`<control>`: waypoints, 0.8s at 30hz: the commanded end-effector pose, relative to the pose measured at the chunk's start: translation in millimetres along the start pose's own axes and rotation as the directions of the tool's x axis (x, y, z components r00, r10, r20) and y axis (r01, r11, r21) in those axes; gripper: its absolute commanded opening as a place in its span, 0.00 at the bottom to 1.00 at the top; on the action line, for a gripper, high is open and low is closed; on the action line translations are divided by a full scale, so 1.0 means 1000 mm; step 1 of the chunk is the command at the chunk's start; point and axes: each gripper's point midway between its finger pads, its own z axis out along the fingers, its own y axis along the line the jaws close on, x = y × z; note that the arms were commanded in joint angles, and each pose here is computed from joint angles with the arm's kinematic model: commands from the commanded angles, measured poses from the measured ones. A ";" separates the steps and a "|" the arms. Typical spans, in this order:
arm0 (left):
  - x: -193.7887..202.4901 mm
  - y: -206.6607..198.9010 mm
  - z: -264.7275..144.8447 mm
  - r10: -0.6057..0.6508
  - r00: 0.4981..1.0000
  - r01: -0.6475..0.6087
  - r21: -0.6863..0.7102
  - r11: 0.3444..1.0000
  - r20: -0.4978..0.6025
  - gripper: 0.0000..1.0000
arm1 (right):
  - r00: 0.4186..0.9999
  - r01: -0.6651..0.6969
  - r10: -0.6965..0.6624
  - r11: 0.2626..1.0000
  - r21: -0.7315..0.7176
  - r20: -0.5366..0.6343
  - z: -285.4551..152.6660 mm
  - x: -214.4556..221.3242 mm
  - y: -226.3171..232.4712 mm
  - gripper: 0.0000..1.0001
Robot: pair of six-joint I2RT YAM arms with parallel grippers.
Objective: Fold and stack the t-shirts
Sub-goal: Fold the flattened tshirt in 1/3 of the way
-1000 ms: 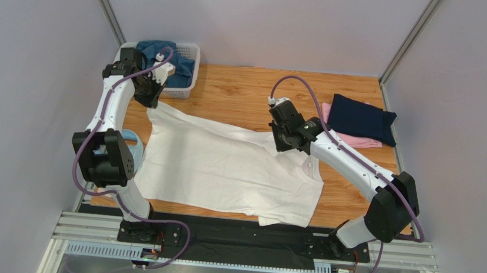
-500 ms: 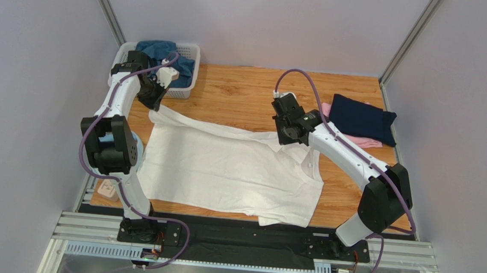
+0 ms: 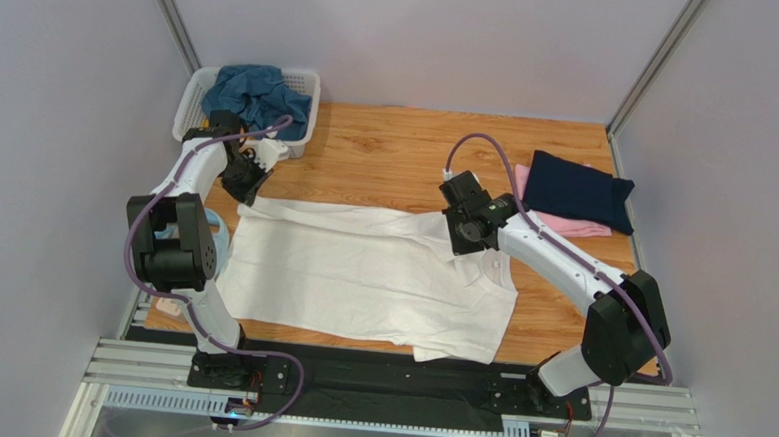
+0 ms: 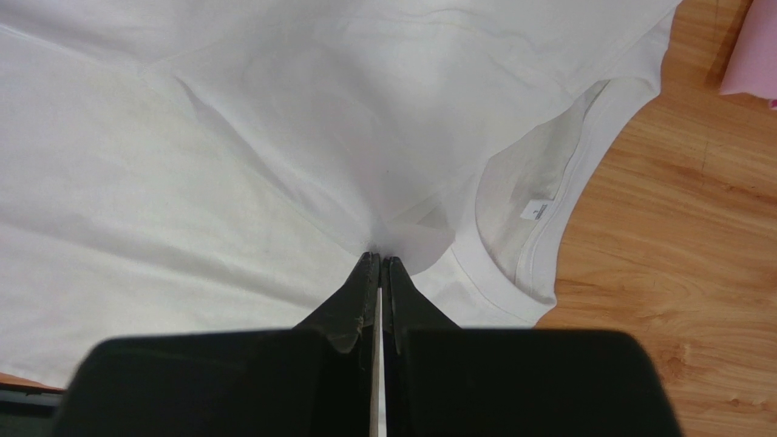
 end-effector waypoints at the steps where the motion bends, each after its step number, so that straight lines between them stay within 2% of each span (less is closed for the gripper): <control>1: -0.007 -0.001 -0.018 0.077 0.996 -0.075 -0.036 0.997 0.051 0.00 | 0.999 -0.039 0.037 0.998 -0.048 -0.023 -0.011 0.019 0.006 0.00; 4: -0.004 -0.005 -0.016 0.080 0.996 -0.079 -0.024 0.997 0.047 0.00 | 0.996 -0.032 0.024 0.996 -0.085 -0.091 -0.007 0.041 0.014 0.01; 6: -0.003 -0.007 -0.016 0.085 0.995 -0.084 -0.018 0.996 0.046 0.00 | 0.990 -0.014 -0.001 0.995 -0.101 -0.143 -0.002 0.059 0.021 0.05; 7: 0.001 -0.010 -0.016 0.082 0.996 -0.081 -0.008 0.997 0.037 0.00 | 0.986 -0.014 -0.008 0.991 -0.130 -0.169 -0.002 0.066 0.027 0.15; 11: 0.010 -0.016 -0.016 0.102 0.995 -0.102 -0.001 0.995 0.019 0.09 | 0.972 -0.016 -0.027 0.984 -0.179 -0.233 0.003 0.088 0.039 0.34; 12: 0.013 -0.015 -0.015 0.108 0.994 -0.108 -0.003 0.994 0.007 0.24 | 0.968 -0.024 -0.026 0.981 -0.193 -0.251 0.002 0.091 0.041 0.38; 13: 0.017 -0.018 -0.013 0.109 0.994 -0.109 0.003 0.994 -0.004 0.33 | 0.967 -0.014 -0.034 0.983 -0.184 -0.252 0.003 0.091 0.039 0.40; 14: 0.018 -0.018 -0.012 0.112 0.994 -0.112 0.004 0.994 -0.011 0.46 | 0.964 -0.007 -0.040 0.984 -0.178 -0.262 0.001 0.092 0.037 0.41; 15: 0.021 -0.018 -0.011 0.114 0.993 -0.114 0.006 0.993 -0.020 0.63 | 0.966 0.007 -0.045 0.989 -0.148 -0.254 0.002 0.089 0.032 0.41; 20: 0.017 -0.027 -0.018 0.086 0.996 -0.086 0.031 0.996 0.008 0.62 | 0.980 0.011 -0.025 0.997 -0.070 -0.195 -0.007 0.052 0.020 0.40; 24: -0.006 -0.034 -0.044 0.067 0.992 -0.071 0.033 0.997 0.102 0.62 | 0.992 -0.090 0.089 0.996 -0.007 -0.094 -0.011 0.013 0.000 0.36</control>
